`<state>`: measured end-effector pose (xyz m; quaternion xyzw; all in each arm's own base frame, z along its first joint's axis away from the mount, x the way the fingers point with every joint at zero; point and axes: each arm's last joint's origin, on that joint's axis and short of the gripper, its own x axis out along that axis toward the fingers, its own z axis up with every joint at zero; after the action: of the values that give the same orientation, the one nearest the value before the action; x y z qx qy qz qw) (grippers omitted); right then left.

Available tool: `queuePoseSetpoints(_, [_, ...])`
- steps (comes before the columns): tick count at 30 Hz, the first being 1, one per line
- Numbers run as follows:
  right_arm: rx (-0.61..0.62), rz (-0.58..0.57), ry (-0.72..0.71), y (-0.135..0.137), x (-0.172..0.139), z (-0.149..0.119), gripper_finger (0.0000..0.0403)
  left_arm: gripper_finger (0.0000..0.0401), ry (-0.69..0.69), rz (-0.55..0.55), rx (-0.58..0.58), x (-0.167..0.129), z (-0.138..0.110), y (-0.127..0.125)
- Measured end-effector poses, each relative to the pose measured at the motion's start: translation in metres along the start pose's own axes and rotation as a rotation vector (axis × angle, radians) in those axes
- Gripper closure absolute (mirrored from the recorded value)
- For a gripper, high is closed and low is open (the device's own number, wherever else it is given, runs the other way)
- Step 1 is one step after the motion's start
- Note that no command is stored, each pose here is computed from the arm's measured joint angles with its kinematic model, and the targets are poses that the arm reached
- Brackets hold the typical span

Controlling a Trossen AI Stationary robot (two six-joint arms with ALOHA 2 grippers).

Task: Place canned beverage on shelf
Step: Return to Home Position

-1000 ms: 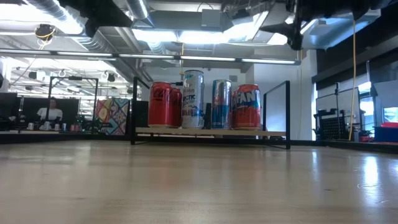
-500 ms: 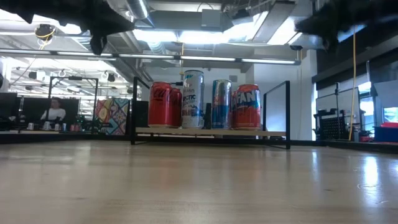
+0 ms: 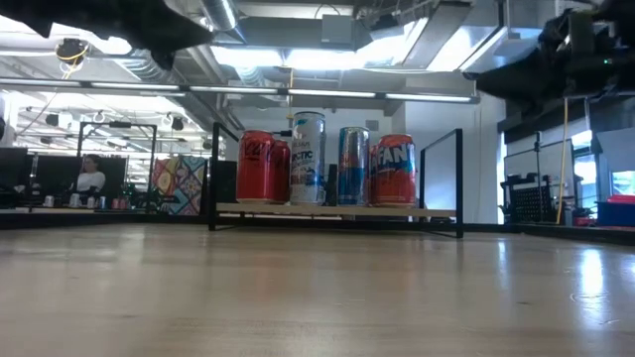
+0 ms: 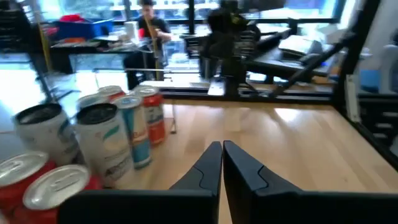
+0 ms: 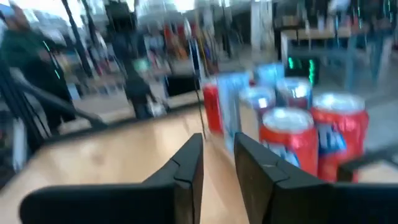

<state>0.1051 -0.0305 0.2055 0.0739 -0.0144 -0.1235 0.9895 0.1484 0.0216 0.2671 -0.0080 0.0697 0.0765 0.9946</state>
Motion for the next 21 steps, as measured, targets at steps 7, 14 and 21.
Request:
queuePoseSetpoints(7, [0.043,0.022,-0.118,-0.003,0.0,-0.022,0.0327,0.0396,-0.035,-0.028,-0.009,-0.007,-0.023,-0.002])
queuePoseSetpoints(14, [0.069,0.05,-0.118,-0.003,0.0,-0.024,0.0327,0.0396,-0.066,-0.03,-0.069,-0.023,-0.062,-0.001])
queuePoseSetpoints(21, [0.07,0.051,-0.121,-0.003,0.0,-0.024,0.0326,0.0396,-0.128,-0.047,-0.141,-0.037,-0.101,-0.001])
